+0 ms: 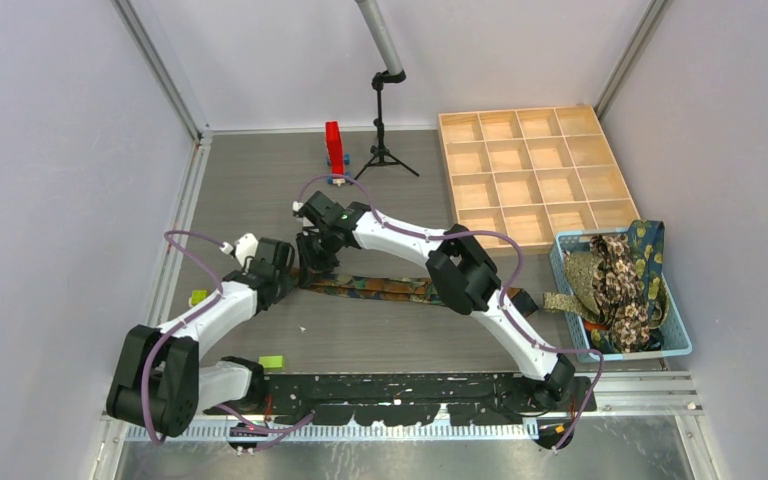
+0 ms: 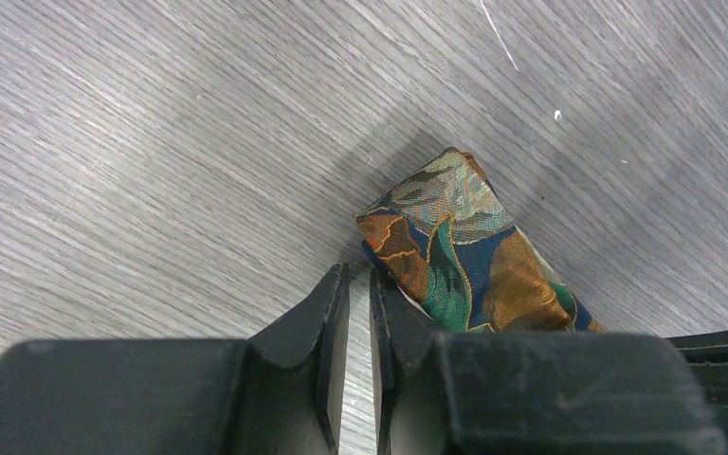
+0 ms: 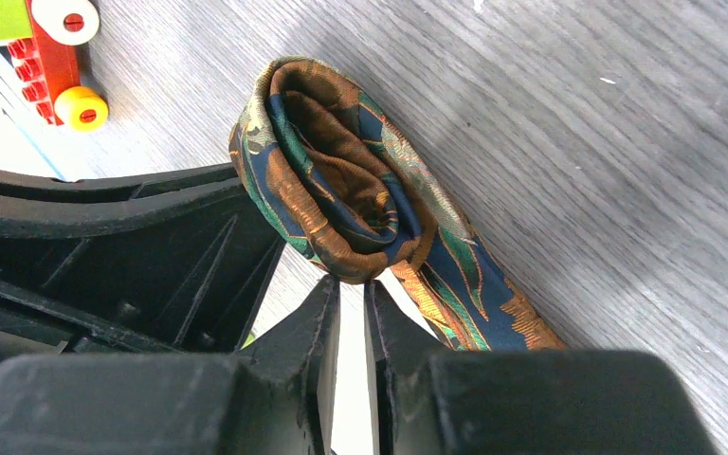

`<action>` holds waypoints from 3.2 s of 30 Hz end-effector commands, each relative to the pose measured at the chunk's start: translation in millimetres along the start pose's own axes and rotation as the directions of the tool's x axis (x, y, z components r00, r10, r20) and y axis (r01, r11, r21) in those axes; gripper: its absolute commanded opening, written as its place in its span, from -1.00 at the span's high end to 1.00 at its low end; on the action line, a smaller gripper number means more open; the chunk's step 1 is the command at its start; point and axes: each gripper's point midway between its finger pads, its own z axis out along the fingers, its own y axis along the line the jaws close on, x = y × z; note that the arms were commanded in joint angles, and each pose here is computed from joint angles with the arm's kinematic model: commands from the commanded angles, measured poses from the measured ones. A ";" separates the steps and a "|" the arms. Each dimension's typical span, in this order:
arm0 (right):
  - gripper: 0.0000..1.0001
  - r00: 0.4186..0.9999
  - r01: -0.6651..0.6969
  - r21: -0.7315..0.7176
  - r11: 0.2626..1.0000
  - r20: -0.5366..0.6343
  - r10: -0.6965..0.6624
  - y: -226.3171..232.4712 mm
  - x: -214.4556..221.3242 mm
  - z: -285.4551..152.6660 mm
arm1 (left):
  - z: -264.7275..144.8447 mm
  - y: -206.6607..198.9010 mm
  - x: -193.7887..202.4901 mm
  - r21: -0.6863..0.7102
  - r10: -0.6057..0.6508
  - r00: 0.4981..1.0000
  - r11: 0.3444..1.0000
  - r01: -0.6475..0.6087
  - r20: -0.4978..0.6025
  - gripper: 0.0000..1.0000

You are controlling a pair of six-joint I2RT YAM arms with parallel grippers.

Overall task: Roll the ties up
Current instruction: Roll the tie at the center of the board.

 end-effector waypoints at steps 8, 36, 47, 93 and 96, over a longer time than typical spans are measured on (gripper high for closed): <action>0.57 0.993 0.066 -0.114 0.991 0.107 -0.054 56.7 -28.7 -45.6 | 0.1 -2.8 -9.9 0.021 -0.022 0.999 1.000 0.021 0.050 0.69; 0.41 0.982 0.025 -0.182 0.983 0.187 0.010 76.0 -50.8 -73.5 | -0.9 -2.6 -10.7 0.021 -0.017 0.999 1.000 0.016 0.050 0.70; 0.71 0.986 -0.057 -0.165 0.985 0.145 0.081 57.1 -46.6 -36.9 | -17.9 -1.6 -19.5 0.047 -0.030 0.997 0.999 0.026 0.076 0.69; 0.81 0.989 -0.120 -0.028 0.992 0.079 0.122 -17.9 -23.5 1.8 | -13.7 -21.4 -69.1 0.380 0.062 0.996 0.922 -0.080 0.059 -0.27; 0.81 0.989 -0.121 -0.023 0.992 0.077 0.123 -20.6 -22.1 3.9 | -13.9 -19.2 -67.5 0.383 0.060 0.996 0.920 -0.081 0.067 -0.29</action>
